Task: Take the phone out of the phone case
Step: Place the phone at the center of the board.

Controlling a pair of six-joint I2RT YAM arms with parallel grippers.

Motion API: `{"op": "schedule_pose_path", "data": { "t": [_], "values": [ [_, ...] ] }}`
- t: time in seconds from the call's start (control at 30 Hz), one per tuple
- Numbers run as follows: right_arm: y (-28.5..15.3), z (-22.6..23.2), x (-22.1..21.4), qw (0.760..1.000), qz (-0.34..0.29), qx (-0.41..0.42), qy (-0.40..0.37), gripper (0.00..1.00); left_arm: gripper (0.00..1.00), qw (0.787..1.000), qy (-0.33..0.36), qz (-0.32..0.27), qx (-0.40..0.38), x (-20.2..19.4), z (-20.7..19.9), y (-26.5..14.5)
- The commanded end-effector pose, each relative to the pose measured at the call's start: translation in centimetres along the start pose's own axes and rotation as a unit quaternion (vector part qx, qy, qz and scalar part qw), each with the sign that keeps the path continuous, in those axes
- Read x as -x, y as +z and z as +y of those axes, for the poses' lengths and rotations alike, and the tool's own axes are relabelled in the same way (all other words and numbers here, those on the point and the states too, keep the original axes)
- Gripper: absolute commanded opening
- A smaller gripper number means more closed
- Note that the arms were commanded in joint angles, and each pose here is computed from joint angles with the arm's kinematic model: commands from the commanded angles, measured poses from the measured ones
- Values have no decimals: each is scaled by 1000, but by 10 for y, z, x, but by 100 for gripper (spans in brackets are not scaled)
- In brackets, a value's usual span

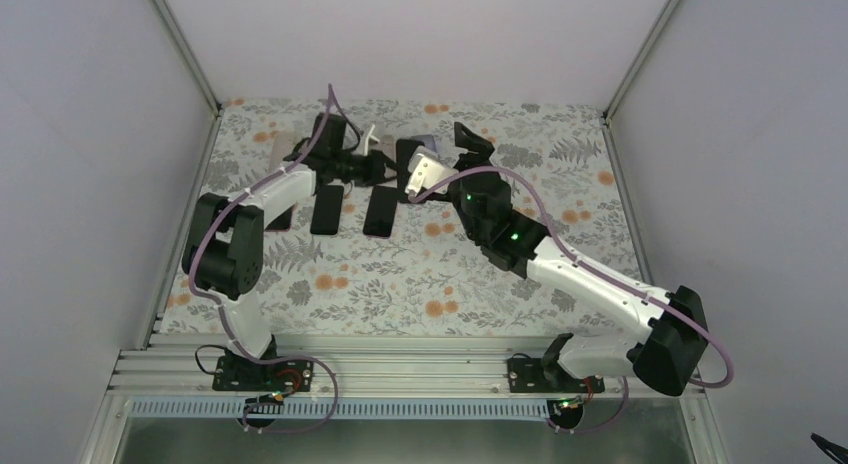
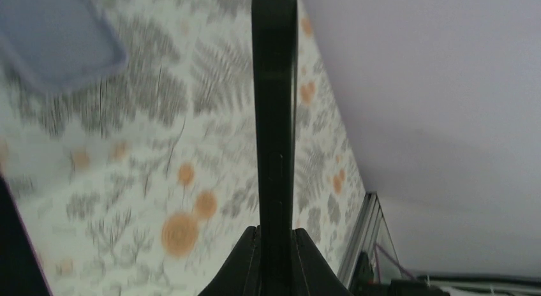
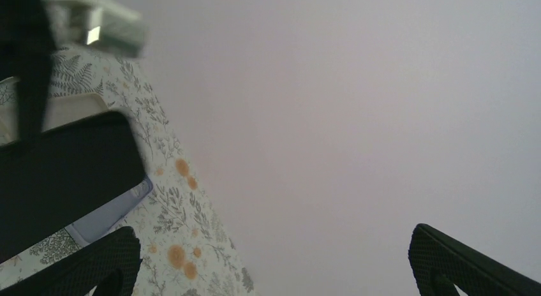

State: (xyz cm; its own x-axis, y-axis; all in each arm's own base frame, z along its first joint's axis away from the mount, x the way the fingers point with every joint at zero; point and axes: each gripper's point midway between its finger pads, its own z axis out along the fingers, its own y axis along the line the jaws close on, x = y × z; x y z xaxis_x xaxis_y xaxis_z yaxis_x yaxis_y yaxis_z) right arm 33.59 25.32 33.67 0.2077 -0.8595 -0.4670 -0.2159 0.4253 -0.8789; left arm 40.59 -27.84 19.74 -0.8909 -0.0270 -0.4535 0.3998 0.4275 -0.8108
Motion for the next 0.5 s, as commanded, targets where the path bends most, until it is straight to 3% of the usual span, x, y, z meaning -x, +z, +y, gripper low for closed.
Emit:
{"op": "schedule_pose_path", "data": {
  "t": [0.0, 0.47],
  "values": [
    [0, -7, -1, 998, 0, 22, 61, 99, 2, 999, 6, 27, -27, -33, 0, 15],
    [11, -26, -16, 994, 22, 21, 104, 99, 2, 996, -40, 76, -25, -62, 37, 56]
  ]
}}
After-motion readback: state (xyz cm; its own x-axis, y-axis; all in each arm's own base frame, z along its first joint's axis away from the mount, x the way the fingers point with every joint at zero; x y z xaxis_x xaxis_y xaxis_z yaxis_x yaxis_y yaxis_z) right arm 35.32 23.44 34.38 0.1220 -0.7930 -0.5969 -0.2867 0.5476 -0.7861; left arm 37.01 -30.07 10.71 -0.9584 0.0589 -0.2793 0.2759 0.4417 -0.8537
